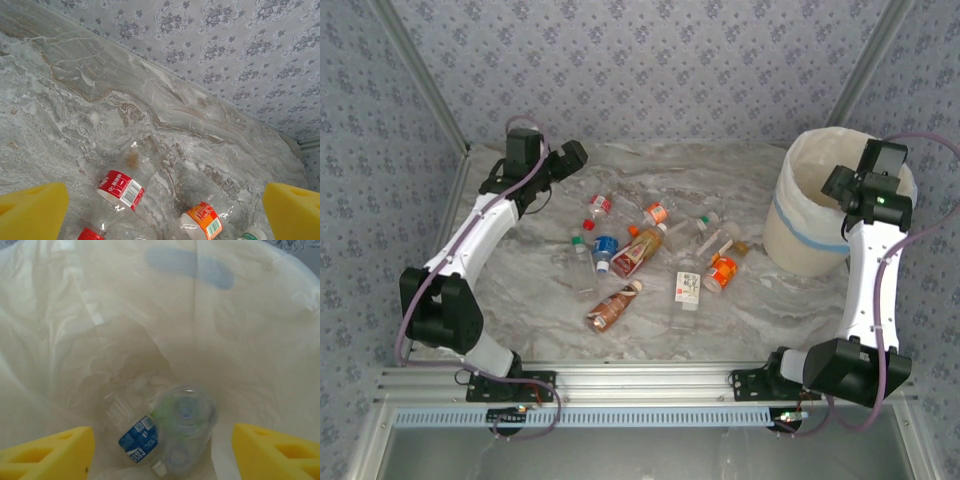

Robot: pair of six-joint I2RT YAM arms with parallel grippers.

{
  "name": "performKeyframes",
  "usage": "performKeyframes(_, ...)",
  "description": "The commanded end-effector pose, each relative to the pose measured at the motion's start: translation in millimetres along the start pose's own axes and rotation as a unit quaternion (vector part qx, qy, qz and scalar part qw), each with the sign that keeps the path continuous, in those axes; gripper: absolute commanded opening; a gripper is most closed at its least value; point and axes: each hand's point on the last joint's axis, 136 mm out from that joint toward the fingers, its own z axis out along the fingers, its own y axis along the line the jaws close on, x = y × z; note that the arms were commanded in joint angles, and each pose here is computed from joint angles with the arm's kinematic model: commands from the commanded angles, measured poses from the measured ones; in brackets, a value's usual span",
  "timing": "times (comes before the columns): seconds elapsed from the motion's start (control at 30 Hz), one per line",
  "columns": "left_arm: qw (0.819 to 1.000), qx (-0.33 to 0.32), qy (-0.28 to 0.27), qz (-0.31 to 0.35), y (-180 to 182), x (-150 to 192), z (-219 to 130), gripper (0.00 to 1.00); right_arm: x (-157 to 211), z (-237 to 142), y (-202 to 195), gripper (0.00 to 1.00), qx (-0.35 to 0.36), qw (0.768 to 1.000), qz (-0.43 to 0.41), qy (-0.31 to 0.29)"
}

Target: Put the plastic bottles in the bin

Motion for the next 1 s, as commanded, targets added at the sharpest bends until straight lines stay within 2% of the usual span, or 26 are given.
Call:
performKeyframes(0.0, 1.0, 0.017, -0.013, 0.01, -13, -17, -6, 0.99, 4, -2, -5, 0.8, 0.016, 1.0, -0.003, 0.007)
performKeyframes(0.2, 0.999, 0.04, 0.004, -0.005, -19, -14, -2, 0.99, -2, -15, 0, 0.86, 0.002, 1.0, 0.0, -0.008)
performKeyframes(0.43, 0.995, 0.091, 0.028, -0.039, -32, -15, -7, 0.99, -10, -40, 23, 0.98, -0.053, 0.998, -0.005, -0.043)
performKeyframes(0.6, 0.993, 0.1, 0.036, -0.046, -33, -14, -9, 0.99, -16, -59, 37, 1.0, -0.085, 0.994, -0.003, -0.068)
performKeyframes(0.73, 0.986, 0.134, 0.052, -0.079, -35, -13, -7, 1.0, -16, -76, 59, 1.0, -0.143, 0.987, 0.003, -0.079)
performKeyframes(0.97, 0.985, 0.138, 0.064, -0.087, -31, -8, -4, 0.99, -4, -114, 117, 1.0, -0.283, 0.954, -0.002, -0.103)
